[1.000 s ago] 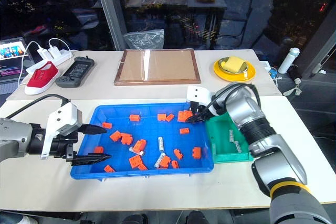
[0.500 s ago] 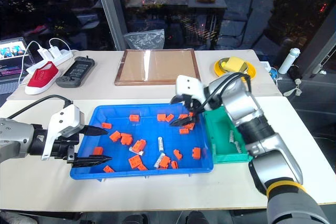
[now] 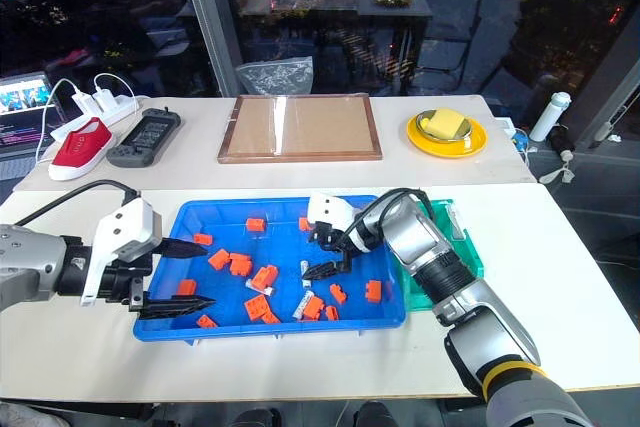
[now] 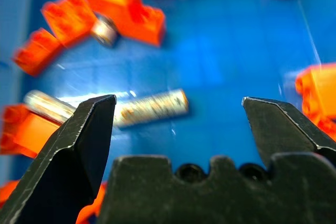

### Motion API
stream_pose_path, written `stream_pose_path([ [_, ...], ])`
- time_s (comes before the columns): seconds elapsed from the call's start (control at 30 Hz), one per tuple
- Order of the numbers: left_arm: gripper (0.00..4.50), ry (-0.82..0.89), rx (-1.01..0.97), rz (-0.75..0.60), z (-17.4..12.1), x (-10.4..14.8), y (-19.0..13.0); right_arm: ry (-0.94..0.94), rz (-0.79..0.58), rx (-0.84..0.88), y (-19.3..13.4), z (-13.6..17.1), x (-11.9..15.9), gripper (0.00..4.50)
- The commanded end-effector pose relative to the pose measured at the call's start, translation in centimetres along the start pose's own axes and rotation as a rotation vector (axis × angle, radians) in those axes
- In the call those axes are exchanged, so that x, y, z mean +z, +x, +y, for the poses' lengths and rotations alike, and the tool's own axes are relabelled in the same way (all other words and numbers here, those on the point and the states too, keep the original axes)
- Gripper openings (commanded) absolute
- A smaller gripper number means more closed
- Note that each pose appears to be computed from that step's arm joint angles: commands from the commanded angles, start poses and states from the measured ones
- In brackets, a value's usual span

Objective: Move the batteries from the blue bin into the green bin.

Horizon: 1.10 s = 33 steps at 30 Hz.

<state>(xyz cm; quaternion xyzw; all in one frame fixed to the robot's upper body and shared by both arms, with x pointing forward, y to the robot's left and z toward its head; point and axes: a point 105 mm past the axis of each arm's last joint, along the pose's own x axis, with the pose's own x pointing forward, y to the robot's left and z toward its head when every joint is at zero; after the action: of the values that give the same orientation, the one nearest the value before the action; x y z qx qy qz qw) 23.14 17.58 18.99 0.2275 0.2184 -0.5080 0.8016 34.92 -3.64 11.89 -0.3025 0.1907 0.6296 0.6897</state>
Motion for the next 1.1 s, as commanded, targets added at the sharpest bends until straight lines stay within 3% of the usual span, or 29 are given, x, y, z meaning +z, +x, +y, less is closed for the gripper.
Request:
stream_pose_path([
  [0.03,4.5,0.03,0.028,0.001,0.2,0.6,-0.5,-0.084,-0.015,-0.001,0.0,-0.2,1.4,4.49],
  [0.83,4.5,0.028,0.04,0.016,0.5,0.0,-0.6,-0.087,0.069,0.083,0.8,1.5,-1.3,4.49],
  [1.1,4.5,0.033,0.041,0.023,0.5,-0.1,-0.6,-0.098,0.015,0.064,1.2,1.6,0.1,4.49],
])
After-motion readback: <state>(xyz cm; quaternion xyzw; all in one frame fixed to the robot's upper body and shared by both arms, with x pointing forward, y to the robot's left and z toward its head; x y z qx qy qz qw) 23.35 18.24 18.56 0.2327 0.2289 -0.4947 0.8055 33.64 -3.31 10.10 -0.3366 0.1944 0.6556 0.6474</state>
